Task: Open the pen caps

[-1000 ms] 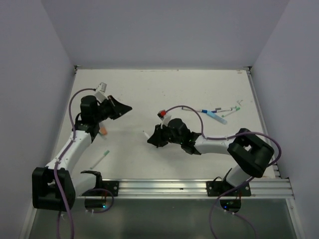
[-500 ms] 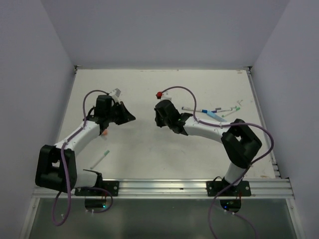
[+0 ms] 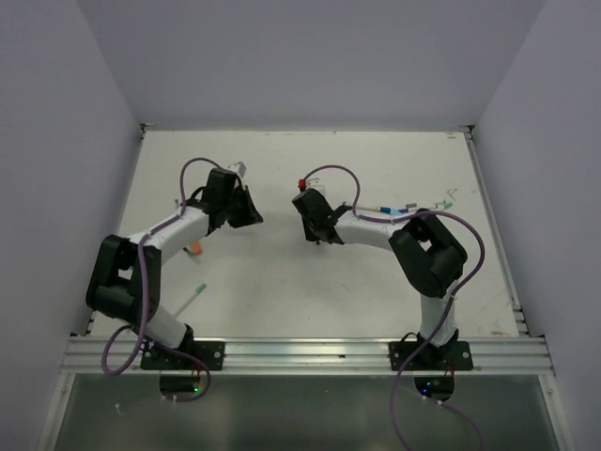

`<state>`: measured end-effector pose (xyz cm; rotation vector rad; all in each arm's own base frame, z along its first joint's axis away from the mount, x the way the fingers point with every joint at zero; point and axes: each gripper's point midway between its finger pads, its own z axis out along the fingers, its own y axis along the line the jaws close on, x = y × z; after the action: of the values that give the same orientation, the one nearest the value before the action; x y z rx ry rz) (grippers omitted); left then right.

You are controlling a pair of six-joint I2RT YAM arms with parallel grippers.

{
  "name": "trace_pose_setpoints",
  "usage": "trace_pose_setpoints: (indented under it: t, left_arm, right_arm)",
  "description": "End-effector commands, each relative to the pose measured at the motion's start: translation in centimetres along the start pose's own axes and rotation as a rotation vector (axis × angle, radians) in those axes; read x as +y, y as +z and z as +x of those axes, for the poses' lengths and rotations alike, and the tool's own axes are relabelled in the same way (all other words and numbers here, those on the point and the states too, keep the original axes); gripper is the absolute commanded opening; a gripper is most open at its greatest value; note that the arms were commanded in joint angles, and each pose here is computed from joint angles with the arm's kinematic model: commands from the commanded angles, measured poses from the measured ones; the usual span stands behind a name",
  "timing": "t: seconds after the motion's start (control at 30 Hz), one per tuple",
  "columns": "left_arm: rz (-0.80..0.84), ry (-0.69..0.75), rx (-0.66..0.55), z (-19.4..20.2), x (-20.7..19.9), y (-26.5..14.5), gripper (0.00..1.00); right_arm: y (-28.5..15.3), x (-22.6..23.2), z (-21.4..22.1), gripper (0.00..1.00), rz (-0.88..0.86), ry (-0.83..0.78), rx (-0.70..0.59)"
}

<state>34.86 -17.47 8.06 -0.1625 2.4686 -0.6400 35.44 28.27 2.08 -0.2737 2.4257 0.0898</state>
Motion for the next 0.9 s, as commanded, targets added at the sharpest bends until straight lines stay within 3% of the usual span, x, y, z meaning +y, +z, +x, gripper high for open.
trace_pose_setpoints:
  t: [0.0,0.43,0.87]
  left_arm:
    - [-0.123,0.043,-0.031,-1.5,1.9,0.6,0.00]
    - [-0.316,0.060,0.010,-2.3,5.5,4.0,0.00]
    - [-0.384,0.046,0.029,-1.1,7.4,4.6,0.31]
  right_arm:
    - [0.1,-0.7,-1.4,0.00,0.025,-0.019,-0.026]
    - [3.5,-1.5,-3.9,0.03,-0.012,-0.006,0.004]
    - [4.7,-1.2,-3.1,0.16,-0.040,-0.009,0.055]
